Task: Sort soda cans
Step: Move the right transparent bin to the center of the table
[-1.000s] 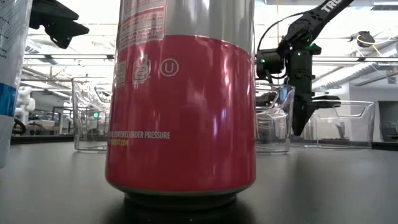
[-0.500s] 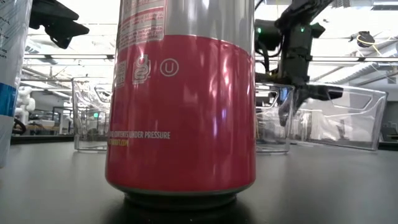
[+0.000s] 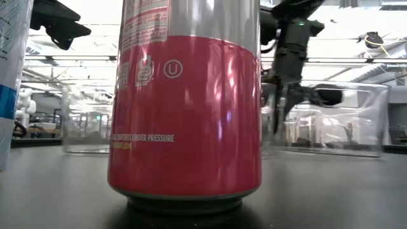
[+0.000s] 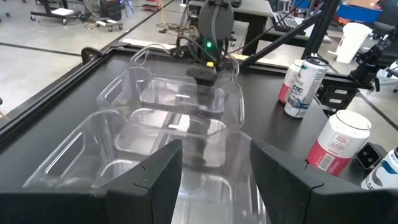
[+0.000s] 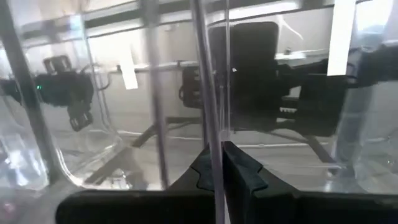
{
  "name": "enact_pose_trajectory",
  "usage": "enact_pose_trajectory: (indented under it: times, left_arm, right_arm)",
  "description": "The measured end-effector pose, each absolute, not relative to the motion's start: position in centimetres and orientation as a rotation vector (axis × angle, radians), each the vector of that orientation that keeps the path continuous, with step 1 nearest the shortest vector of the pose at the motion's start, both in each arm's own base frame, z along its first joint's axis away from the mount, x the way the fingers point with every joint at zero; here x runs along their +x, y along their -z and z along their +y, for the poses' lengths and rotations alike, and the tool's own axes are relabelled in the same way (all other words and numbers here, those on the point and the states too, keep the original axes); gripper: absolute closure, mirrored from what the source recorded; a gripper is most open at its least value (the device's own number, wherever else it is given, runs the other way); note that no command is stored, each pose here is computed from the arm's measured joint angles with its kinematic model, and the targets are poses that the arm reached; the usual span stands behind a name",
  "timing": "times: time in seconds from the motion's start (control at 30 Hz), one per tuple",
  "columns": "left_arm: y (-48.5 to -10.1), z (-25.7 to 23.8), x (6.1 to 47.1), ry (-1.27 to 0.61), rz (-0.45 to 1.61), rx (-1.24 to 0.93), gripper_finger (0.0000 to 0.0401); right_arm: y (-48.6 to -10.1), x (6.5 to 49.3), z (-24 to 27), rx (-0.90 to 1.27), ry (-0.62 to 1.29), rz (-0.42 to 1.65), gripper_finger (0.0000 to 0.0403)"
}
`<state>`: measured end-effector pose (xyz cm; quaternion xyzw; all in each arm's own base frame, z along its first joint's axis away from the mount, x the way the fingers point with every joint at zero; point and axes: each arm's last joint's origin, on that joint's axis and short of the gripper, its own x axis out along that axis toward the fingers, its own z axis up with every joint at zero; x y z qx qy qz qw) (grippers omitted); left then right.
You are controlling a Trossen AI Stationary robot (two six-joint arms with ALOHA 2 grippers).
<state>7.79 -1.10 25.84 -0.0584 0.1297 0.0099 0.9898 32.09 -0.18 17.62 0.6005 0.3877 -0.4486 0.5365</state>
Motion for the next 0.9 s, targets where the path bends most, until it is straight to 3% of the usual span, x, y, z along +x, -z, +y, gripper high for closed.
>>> enact_pose_trajectory:
  times: [0.17,0.37,0.63,0.9]
  left_arm:
    - [-25.8,-1.1,7.8,-0.019,0.261,-0.118,0.0203]
    - [-25.8,-1.1,7.8,-0.016,0.261,-0.119,0.0203]
    - [-25.8,-1.1,7.8,-0.015,0.262,-0.12,0.0203]
    - [-25.8,-1.1,7.8,-0.015,0.262,-0.119,0.0203]
  right_arm:
    - [-17.9,34.5,-0.8,1.331,1.091,1.01,0.0402]
    - [-18.7,34.3,-2.1,1.196,1.153,1.067,0.0402]
    - [-19.0,33.8,-3.0,1.178,1.15,1.105,0.0403]
    - [-18.9,33.6,-2.6,1.146,1.157,1.122,0.0378]
